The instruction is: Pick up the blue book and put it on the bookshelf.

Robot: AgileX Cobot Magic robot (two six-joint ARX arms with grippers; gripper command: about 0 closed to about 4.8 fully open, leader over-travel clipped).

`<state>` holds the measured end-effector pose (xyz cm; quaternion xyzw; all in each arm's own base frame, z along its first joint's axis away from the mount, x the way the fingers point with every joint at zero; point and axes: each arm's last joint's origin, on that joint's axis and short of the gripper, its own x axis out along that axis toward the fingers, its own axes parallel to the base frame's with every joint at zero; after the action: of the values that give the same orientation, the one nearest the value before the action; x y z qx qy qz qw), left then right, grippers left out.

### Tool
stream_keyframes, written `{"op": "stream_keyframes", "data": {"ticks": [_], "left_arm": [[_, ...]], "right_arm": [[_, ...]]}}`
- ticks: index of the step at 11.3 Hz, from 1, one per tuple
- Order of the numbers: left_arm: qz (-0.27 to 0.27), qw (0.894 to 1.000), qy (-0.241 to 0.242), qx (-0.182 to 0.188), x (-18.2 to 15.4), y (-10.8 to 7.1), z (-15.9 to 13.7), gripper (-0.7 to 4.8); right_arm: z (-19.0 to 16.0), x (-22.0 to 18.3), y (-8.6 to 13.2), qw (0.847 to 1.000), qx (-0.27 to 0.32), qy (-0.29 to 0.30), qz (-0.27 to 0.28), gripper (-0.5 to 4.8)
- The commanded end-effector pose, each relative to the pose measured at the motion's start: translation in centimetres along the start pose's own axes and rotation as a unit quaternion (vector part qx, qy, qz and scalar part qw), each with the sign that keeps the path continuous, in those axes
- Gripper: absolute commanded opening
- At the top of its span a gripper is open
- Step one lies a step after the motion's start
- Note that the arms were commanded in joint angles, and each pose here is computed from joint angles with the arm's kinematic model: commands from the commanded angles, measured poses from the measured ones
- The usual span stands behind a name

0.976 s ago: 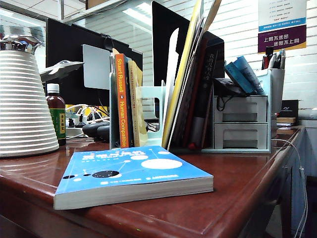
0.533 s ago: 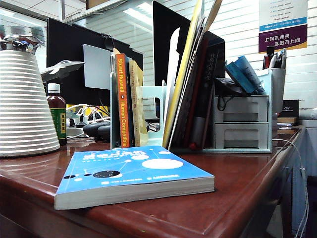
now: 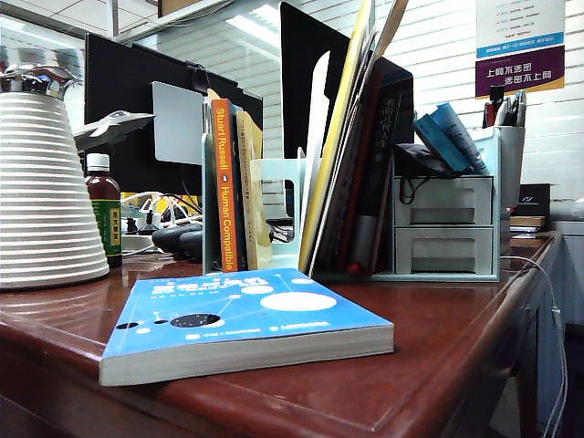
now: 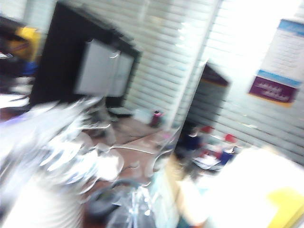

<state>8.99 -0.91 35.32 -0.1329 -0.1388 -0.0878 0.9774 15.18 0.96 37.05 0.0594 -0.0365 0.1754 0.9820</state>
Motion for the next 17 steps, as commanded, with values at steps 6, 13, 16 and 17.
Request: {"op": "stream_keyframes", "data": {"ticks": [6,13,16,17], "left_arm": [[-0.166,0.89,0.372,-0.203,9.7,0.2,-6.4,-0.06],[-0.127,0.81,0.523,-0.235,7.6,0.0,-13.0,-0.06],[-0.077,0.794,0.546,-0.256,7.2,0.6,-14.9,1.33],[-0.064,0.789,0.554,-0.259,7.4,0.7,-15.4,3.86]], "right_arm": [[-4.9,6.9,5.8,0.945,0.101,0.184,0.25,-0.01],[-11.1,11.2,6.0,0.897,0.194,0.337,0.209,-0.01],[-13.3,12.5,5.8,0.891,0.194,0.367,0.184,0.3],[-14.1,12.9,5.7,0.888,0.196,0.374,0.181,1.56]]}}
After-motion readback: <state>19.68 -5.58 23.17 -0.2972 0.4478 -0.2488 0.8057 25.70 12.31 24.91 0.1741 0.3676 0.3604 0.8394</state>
